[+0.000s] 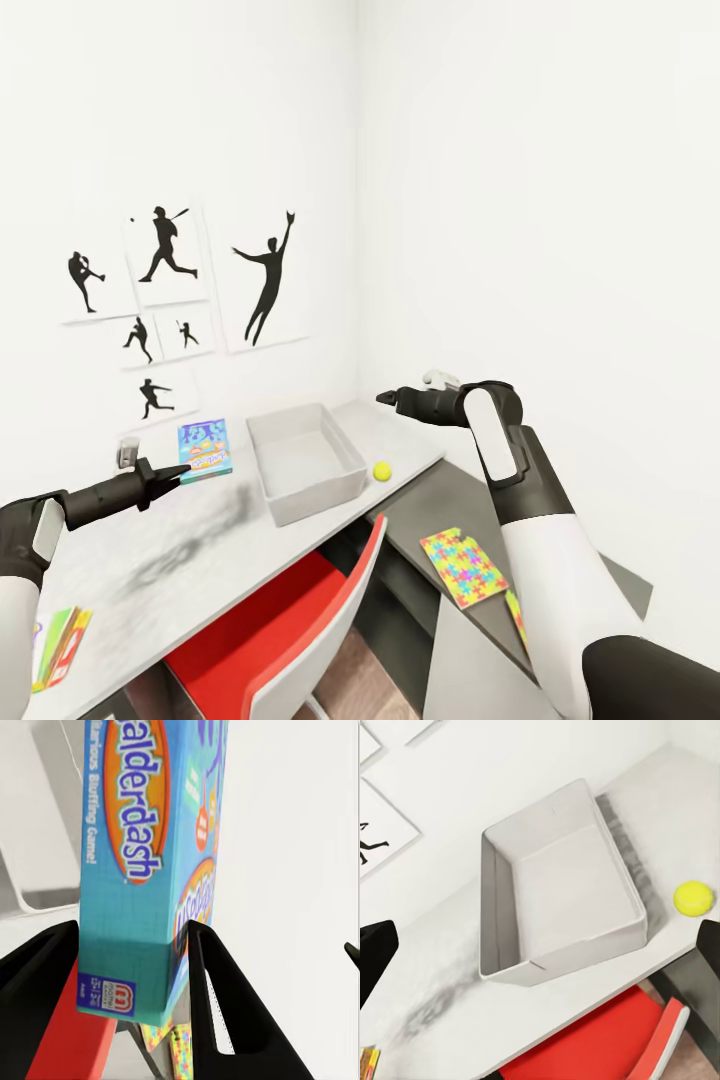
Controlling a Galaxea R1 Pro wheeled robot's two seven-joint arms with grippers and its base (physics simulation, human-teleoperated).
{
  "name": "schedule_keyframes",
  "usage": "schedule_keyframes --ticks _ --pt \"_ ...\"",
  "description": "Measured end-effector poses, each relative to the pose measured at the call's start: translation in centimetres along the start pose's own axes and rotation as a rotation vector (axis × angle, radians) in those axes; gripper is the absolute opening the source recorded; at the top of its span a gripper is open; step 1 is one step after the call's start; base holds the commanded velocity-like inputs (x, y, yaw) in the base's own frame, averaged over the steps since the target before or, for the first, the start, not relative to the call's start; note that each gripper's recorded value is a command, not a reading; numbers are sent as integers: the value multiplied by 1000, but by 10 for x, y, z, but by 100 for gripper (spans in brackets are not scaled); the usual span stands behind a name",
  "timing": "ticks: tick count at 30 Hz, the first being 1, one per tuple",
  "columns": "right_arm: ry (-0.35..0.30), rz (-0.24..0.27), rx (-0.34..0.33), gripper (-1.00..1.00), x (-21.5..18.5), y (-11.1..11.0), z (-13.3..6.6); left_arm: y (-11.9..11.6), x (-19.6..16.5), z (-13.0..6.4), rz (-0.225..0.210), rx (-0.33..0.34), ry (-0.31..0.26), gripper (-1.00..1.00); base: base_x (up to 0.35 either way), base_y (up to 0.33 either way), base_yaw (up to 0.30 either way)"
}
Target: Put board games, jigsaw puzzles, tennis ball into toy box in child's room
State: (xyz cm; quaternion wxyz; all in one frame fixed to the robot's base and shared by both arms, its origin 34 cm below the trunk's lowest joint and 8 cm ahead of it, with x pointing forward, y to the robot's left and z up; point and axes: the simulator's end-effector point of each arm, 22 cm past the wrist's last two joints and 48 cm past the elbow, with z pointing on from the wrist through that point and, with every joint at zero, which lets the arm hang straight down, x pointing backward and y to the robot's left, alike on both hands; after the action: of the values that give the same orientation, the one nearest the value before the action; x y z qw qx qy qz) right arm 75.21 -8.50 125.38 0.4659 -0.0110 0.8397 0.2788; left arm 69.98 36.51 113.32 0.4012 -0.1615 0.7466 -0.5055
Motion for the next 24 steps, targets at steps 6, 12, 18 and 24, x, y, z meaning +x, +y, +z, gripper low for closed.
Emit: schedule_keyframes --ticks 6,12,18,24 --pt "0 0 1 100 0 0 0 0 0 0 -1 2 0 -100 130 44 0" --pt "1 1 0 100 1 0 0 0 0 0 0 2 0 -100 126 82 0" --pt "3 1 -1 100 1 0 0 0 0 0 0 1 0 -100 162 64 0" --pt "2 1 -1 100 1 0 0 0 0 0 1 0 0 -100 205 56 0"
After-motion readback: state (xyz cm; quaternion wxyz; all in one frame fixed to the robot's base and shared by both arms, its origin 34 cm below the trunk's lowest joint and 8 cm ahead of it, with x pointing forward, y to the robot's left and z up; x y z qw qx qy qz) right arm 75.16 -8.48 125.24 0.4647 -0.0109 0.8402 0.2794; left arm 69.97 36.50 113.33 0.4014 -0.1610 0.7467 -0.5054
